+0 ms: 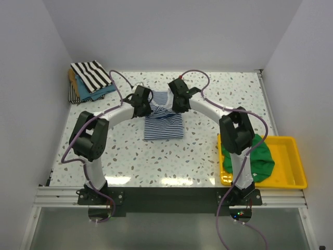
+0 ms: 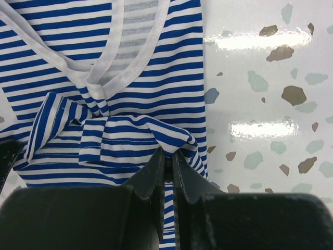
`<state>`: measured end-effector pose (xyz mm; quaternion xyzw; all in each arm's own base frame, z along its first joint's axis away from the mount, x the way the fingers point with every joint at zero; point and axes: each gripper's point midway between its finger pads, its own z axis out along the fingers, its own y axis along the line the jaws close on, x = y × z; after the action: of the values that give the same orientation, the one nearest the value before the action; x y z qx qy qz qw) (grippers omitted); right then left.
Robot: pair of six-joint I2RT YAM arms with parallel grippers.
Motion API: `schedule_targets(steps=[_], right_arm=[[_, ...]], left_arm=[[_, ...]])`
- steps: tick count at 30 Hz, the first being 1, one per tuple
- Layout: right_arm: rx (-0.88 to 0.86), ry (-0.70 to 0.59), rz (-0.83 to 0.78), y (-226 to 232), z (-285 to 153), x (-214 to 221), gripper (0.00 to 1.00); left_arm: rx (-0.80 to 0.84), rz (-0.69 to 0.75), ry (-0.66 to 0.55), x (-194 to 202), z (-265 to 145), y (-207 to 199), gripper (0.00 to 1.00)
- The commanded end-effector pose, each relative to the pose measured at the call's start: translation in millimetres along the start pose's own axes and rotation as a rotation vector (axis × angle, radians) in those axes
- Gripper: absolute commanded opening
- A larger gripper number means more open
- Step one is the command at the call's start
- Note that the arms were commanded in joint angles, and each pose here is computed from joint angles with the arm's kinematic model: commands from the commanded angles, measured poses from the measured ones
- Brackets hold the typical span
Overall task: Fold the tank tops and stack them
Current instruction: Fold the tank top
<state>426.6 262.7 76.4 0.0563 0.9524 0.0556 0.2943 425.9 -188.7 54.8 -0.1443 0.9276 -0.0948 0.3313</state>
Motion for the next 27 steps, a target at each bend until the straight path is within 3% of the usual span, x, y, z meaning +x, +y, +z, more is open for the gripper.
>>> schedule_targets(steps=[1,2,4,5,7,8,11,14,19,22,25,27], right_arm=[[-0.062,-0.049,0.012,14.9,-3.4,-23.1,0.07],[-0.061,-0.050,0.015,14.0,-2.6,-24.3,0.10],[-0.060,-0.050,0.015,13.7,0.6,-25.0,0.19],[-0.056,-0.051,0.016,12.8,1.3,-25.8,0.30],[-0.056,-0.061,0.020,12.4,0.7,-30.9,0.44],[-0.054,-0.067,0.021,12.1,-0.4,-33.9,0.47],[-0.056,-0.100,0.018,14.9,-11.5,-48.6,0.52],[-0.064,-0.126,0.024,14.3,-25.9,-55.6,0.54],[-0.084,-0.122,0.027,10.9,-39.5,-34.8,0.53],[-0.082,-0.108,-0.005,12.1,-43.1,-15.1,0.49],[-0.085,-0.090,-0.029,14.7,-37.0,3.3,0.39],[-0.089,-0.082,-0.033,16.6,-31.5,7.8,0.39]], left_arm=[[0.082,-0.011,-0.094,-37.7,-2.6,-23.2,0.01],[0.092,-0.007,-0.102,-41.7,-3.3,-26.7,0.04],[0.093,-0.008,-0.101,-43.8,-2.0,-28.3,0.18],[0.098,-0.009,-0.099,-44.7,-1.8,-28.7,0.24],[0.107,-0.013,-0.109,-49.3,-3.3,-31.3,0.36],[0.113,-0.017,-0.119,-53.6,-6.1,-33.0,0.44],[0.119,-0.021,-0.155,-70.0,-17.4,-35.8,0.53],[0.112,-0.027,-0.181,-77.9,-32.7,-33.5,0.54],[0.118,-0.069,-0.147,-55.6,-43.4,-21.4,0.51],[0.149,-0.070,-0.091,-29.3,-46.8,-19.6,0.43],[0.169,-0.065,-0.059,-5.7,-47.8,-19.1,0.25],[0.191,-0.058,-0.043,4.1,-46.1,-23.3,0.14]])
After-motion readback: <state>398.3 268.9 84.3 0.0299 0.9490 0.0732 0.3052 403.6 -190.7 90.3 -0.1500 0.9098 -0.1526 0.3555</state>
